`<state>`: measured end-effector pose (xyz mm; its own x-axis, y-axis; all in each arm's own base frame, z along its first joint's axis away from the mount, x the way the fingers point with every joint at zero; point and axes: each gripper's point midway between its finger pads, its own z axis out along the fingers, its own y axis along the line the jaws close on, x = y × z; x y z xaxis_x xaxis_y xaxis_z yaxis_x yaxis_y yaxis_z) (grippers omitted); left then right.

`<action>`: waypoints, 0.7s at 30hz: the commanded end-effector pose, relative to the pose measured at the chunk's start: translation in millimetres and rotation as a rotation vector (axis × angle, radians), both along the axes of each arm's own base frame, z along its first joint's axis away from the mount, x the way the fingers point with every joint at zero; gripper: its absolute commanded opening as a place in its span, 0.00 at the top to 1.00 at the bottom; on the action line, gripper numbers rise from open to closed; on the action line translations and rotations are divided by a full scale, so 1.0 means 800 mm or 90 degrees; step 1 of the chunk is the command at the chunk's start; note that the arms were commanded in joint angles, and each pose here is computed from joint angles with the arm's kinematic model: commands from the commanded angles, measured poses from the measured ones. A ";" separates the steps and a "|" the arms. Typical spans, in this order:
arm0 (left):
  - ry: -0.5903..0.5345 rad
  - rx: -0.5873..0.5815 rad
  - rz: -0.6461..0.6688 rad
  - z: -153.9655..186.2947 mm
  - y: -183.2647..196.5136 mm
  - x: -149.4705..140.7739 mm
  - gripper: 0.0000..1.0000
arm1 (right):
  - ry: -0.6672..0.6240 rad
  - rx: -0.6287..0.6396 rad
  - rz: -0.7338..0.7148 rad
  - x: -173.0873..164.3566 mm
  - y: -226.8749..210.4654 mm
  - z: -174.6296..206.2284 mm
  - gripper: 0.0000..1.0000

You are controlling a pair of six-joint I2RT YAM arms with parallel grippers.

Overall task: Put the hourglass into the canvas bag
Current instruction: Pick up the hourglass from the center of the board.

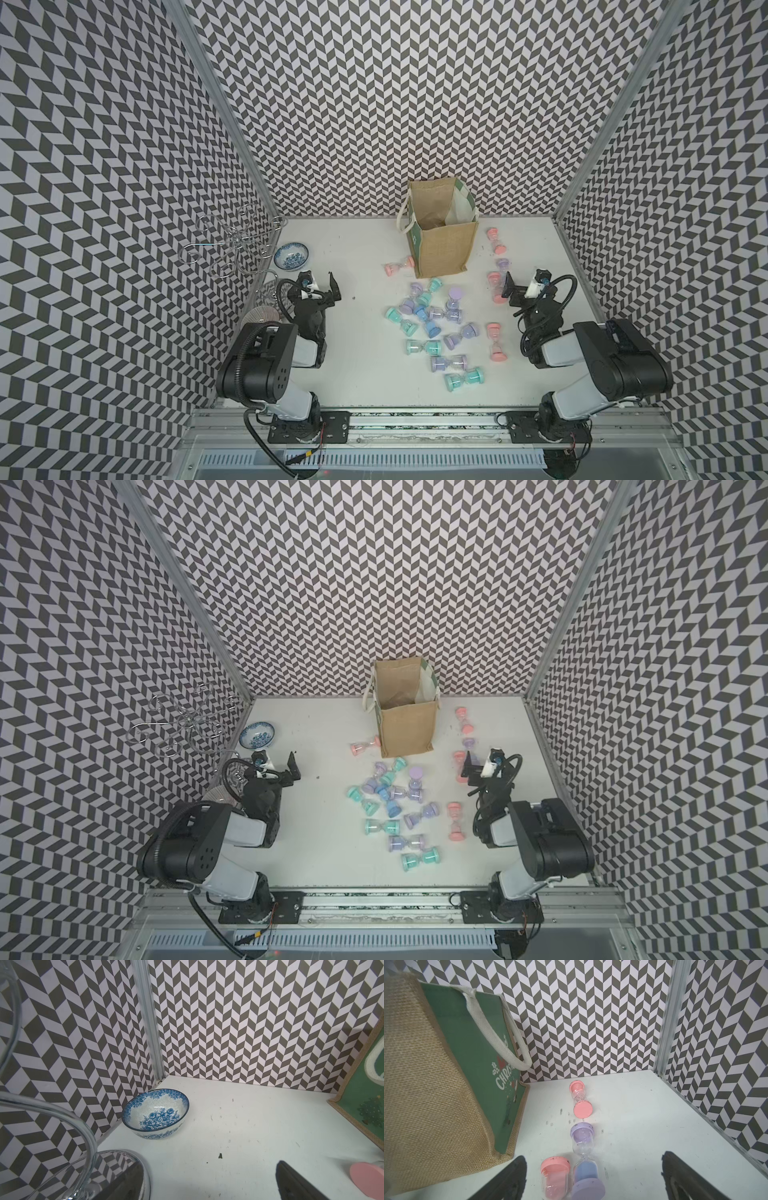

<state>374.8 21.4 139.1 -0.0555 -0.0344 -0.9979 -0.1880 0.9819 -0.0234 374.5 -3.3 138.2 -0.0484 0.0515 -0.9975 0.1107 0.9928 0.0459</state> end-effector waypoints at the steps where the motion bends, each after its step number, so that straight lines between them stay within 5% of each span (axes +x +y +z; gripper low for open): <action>1: -0.025 0.003 0.007 0.013 0.004 0.004 0.01 | -0.050 -0.004 -0.008 0.005 -0.004 0.025 0.01; 21: -0.025 0.004 0.007 0.013 0.004 0.003 0.01 | -0.054 -0.005 -0.008 0.005 -0.004 0.027 0.01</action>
